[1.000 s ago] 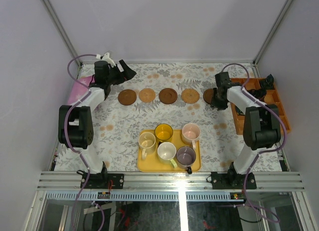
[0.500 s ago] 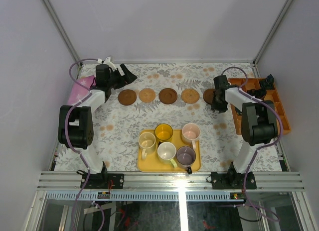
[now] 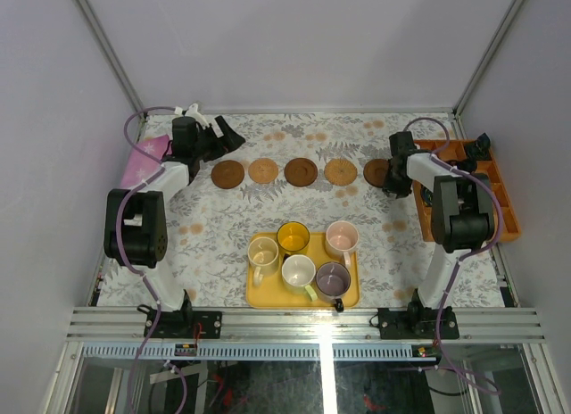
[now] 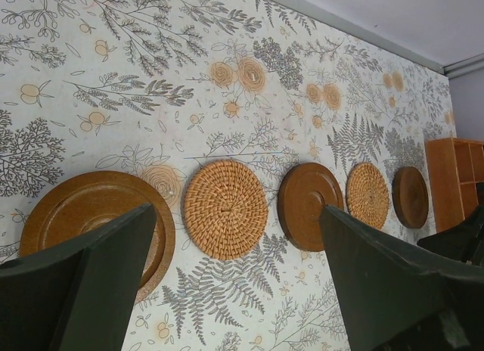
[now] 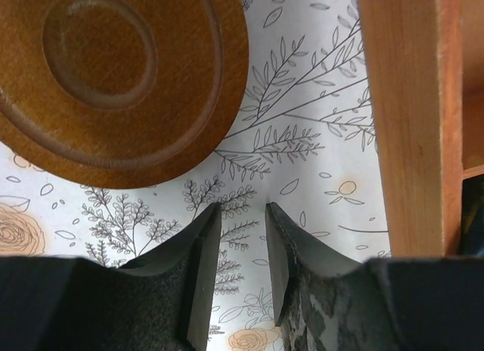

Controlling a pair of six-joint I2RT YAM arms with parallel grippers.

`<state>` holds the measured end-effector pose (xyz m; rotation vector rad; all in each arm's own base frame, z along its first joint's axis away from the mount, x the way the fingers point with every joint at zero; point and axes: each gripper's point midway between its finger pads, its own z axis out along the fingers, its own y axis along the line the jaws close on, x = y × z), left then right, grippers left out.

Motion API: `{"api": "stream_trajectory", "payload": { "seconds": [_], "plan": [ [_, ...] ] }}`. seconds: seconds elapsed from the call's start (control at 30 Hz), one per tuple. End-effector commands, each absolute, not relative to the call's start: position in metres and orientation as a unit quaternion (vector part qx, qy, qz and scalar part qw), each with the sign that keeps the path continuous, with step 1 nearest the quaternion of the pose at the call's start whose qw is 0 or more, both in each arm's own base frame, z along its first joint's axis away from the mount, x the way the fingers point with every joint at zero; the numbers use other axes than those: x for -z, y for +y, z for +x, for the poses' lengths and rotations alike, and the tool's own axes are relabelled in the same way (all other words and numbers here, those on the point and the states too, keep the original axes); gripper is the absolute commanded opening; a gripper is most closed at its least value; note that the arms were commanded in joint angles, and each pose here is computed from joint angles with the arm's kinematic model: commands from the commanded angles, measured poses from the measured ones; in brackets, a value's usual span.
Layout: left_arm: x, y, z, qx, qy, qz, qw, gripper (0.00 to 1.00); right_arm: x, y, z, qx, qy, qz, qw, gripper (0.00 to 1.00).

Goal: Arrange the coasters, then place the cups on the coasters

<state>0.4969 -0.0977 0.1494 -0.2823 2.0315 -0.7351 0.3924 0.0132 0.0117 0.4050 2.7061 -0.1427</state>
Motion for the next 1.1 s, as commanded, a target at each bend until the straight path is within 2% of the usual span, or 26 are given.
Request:
{"api": "stream_trajectory", "payload": {
  "seconds": [0.0, 0.47, 0.7, 0.87, 1.07],
  "plan": [
    [-0.168, -0.096, 0.5, 0.289, 0.815, -0.099, 0.492, 0.9, -0.014, 0.007, 0.408, 0.058, 0.963, 0.152, 0.214, 0.37],
    [-0.164, -0.095, 0.508, 0.281, 0.82, -0.1, 0.488, 0.91, -0.004, 0.008, 0.426, 0.054, 0.965, 0.153, 0.207, 0.37],
    [-0.163, -0.095, 0.507, 0.283, 0.822, -0.1, 0.485, 0.91, -0.01, 0.006, 0.415, 0.062, 0.967, 0.153, 0.193, 0.37],
    [-0.163, -0.095, 0.506, 0.281, 0.823, -0.099, 0.484, 0.91, -0.03, 0.001, 0.387, 0.076, 0.968, 0.164, 0.173, 0.37],
    [-0.164, -0.098, 0.508, 0.287, 0.822, -0.094, 0.483, 0.91, -0.081, -0.004, 0.379, 0.083, 0.96, 0.159, 0.216, 0.37]
  ]
}}
